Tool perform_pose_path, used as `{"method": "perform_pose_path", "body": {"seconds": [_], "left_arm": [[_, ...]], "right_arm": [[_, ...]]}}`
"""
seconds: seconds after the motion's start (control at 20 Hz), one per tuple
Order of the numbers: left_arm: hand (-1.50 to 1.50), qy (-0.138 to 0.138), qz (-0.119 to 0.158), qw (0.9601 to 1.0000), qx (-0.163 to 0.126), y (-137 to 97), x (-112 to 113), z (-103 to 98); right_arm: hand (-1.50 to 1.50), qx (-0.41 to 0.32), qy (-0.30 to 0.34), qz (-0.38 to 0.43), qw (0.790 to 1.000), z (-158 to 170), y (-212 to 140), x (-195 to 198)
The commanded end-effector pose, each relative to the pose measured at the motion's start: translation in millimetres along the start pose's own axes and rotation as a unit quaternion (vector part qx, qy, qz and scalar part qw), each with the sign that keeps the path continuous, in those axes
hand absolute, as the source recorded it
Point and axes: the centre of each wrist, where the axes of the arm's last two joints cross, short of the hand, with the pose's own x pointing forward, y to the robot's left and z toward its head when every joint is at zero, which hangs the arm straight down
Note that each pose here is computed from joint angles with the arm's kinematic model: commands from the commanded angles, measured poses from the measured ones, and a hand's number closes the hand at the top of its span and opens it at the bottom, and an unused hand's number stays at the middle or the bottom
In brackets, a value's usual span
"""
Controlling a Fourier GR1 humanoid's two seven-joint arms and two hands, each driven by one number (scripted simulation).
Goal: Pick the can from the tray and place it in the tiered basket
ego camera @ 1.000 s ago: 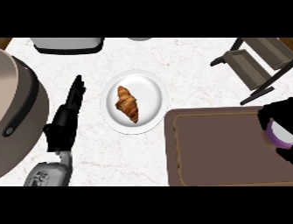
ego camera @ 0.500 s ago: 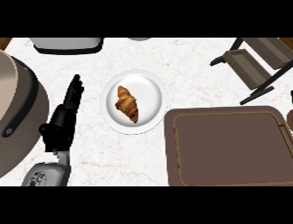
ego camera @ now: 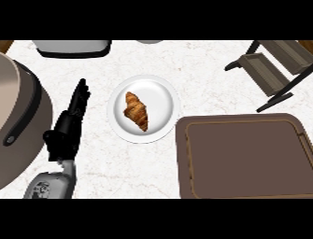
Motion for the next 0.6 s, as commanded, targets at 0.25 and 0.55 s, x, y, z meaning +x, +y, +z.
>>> {"method": "perform_pose_path", "body": {"seconds": [0.25, 0.55], "left_arm": [[0.00, 0.010, 0.003, 0.9999, -0.005, 6.8, 3.5, -1.0], [0.00, 0.004, 0.000, 0.9999, -0.015, 1.5, 9.7, 1.3]], "right_arm": [[1.50, 0.019, 0.023, -0.051, 0.998, -13.9, -98.8, -24.9], [1.50, 0.034, 0.017, -0.182, 0.983, -62.2, -98.0, -32.5]]}}
